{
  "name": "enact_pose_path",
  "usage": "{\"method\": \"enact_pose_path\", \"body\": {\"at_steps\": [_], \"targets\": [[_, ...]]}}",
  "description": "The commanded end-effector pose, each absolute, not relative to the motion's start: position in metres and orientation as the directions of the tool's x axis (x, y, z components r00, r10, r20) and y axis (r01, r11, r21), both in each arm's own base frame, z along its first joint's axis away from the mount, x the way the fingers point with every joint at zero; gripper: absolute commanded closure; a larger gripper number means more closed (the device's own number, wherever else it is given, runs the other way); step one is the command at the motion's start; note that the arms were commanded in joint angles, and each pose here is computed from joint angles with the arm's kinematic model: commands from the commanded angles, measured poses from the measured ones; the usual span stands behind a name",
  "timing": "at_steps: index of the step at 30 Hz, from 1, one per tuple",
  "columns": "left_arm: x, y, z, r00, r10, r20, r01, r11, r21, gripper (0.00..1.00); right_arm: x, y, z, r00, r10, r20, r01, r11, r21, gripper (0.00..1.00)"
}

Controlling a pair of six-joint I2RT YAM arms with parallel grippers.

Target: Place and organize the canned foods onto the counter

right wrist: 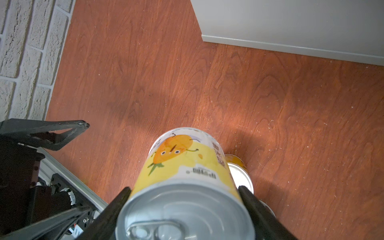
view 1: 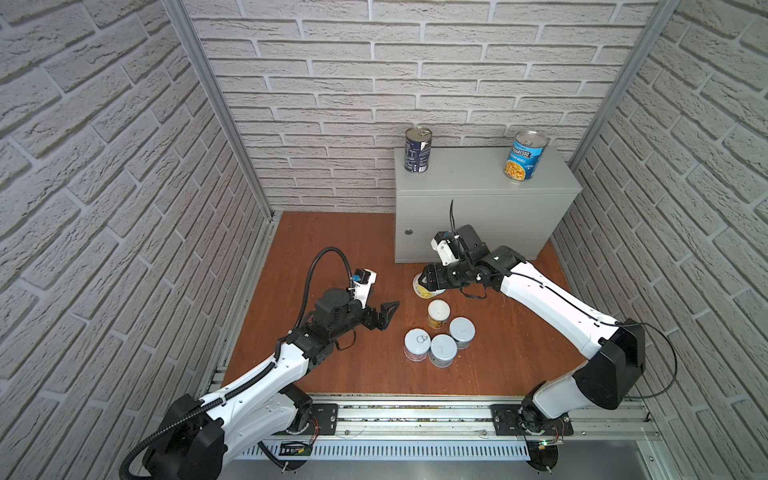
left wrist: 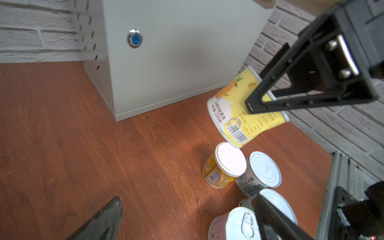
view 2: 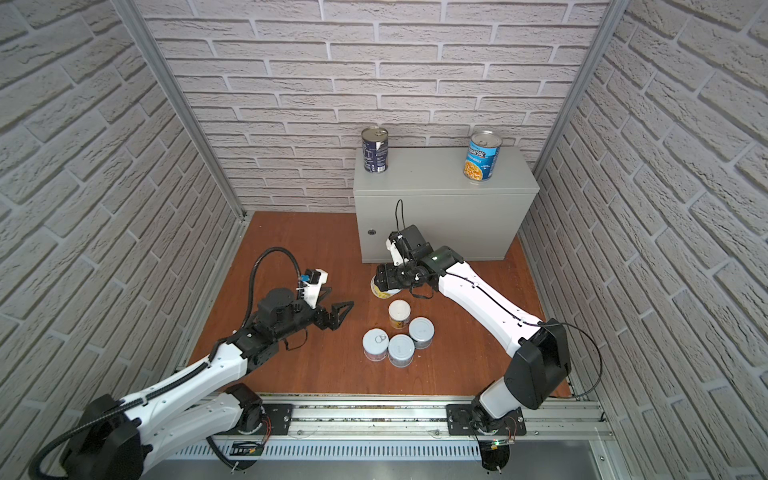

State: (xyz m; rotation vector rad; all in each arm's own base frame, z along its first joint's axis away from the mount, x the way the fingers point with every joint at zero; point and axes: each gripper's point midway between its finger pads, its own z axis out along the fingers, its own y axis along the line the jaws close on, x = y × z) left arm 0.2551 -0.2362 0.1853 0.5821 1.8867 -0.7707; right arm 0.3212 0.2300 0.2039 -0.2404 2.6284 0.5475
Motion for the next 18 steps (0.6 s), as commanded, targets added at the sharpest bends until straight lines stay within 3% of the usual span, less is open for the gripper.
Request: {"method": "enact_pose_path", "body": {"at_steps": [1,18], "targets": [[0.252,-0.265,0.229,-0.209,0.074,-0.975,0.806,0.578,-0.129,0.02,0.318,0.237,0.228,-0.860,-0.086,-0.504,-0.314,0.867,0.388,0.94],[0.241,-0.327,0.237,-0.107,0.105,-0.989,0.931,0.360,-0.063,0.02,0.278,0.241,0.225,-0.882,-0.142,-0.449,-0.377,0.784,0.493,0.94]]}}
